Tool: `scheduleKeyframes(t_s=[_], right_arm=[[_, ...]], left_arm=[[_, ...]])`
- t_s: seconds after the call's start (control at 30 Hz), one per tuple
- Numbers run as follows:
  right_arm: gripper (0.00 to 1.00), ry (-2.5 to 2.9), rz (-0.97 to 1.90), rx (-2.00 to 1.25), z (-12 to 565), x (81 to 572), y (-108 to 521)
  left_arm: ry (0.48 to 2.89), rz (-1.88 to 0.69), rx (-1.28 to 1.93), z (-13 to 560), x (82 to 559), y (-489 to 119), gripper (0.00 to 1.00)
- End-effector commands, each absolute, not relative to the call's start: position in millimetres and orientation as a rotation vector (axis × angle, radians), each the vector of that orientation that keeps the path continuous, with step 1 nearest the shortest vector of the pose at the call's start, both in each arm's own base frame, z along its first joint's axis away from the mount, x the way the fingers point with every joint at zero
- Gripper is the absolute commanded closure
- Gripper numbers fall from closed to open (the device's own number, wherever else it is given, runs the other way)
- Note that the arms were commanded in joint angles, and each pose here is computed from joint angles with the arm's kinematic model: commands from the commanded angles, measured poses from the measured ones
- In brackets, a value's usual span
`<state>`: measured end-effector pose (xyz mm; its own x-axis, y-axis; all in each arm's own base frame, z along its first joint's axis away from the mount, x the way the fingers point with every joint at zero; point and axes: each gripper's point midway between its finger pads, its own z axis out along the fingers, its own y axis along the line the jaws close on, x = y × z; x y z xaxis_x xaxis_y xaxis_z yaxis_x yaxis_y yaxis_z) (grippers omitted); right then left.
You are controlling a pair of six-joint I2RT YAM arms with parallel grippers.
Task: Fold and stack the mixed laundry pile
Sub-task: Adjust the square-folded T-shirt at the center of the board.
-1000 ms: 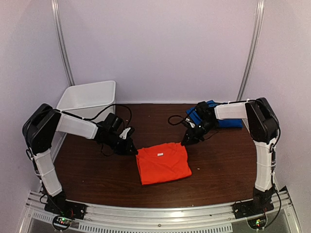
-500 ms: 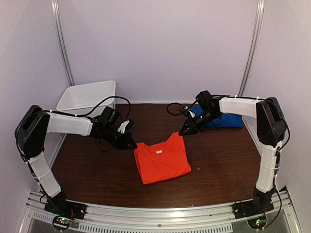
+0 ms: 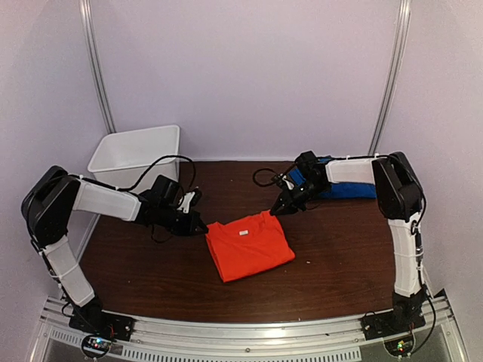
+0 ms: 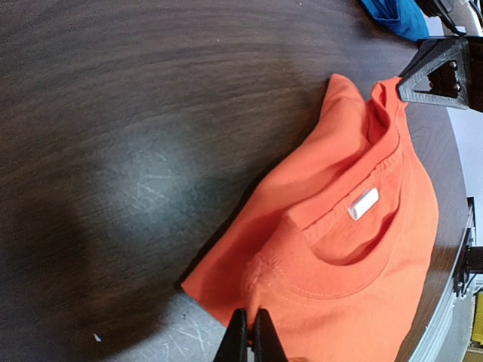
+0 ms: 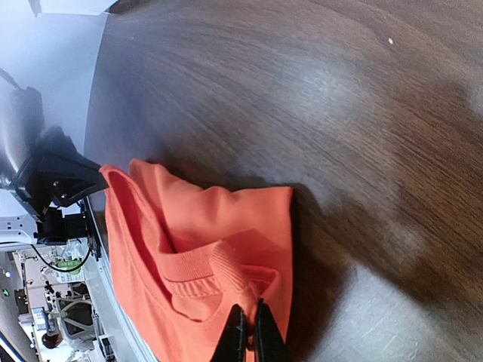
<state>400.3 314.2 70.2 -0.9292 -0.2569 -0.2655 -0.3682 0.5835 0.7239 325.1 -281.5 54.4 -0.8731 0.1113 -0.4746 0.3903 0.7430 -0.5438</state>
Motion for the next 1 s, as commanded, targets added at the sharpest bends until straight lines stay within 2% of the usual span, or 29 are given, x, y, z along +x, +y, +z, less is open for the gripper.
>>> scheduleKeyframes(t_s=[0.0,0.13,0.37,0.47,0.57,0.73,0.97], right_arm=[[1.00,2.629,1.300,-0.540,68,413,327],[1.00,2.631,1.293,-0.565,76,409,326],[1.00,2.528,1.280,-0.649,139,392,319],[1.00,2.452,1.306,-0.646,161,396,323],[1.00,2.441,1.322,-0.606,153,409,329],[1.00,2.514,1.318,-0.572,101,431,340],[1.00,2.556,1.352,-0.539,59,437,354]], left_arm=[[2.485,-0.911,0.334,47,333,-278,1.00],[2.499,-0.907,0.378,44,327,-276,1.00],[2.261,-0.912,0.576,121,323,-280,1.00],[2.214,-0.860,0.559,135,324,-271,1.00],[2.279,-0.835,0.504,114,328,-265,1.00],[2.400,-0.776,0.354,68,339,-256,1.00],[2.540,-0.700,0.199,14,334,-235,1.00]])
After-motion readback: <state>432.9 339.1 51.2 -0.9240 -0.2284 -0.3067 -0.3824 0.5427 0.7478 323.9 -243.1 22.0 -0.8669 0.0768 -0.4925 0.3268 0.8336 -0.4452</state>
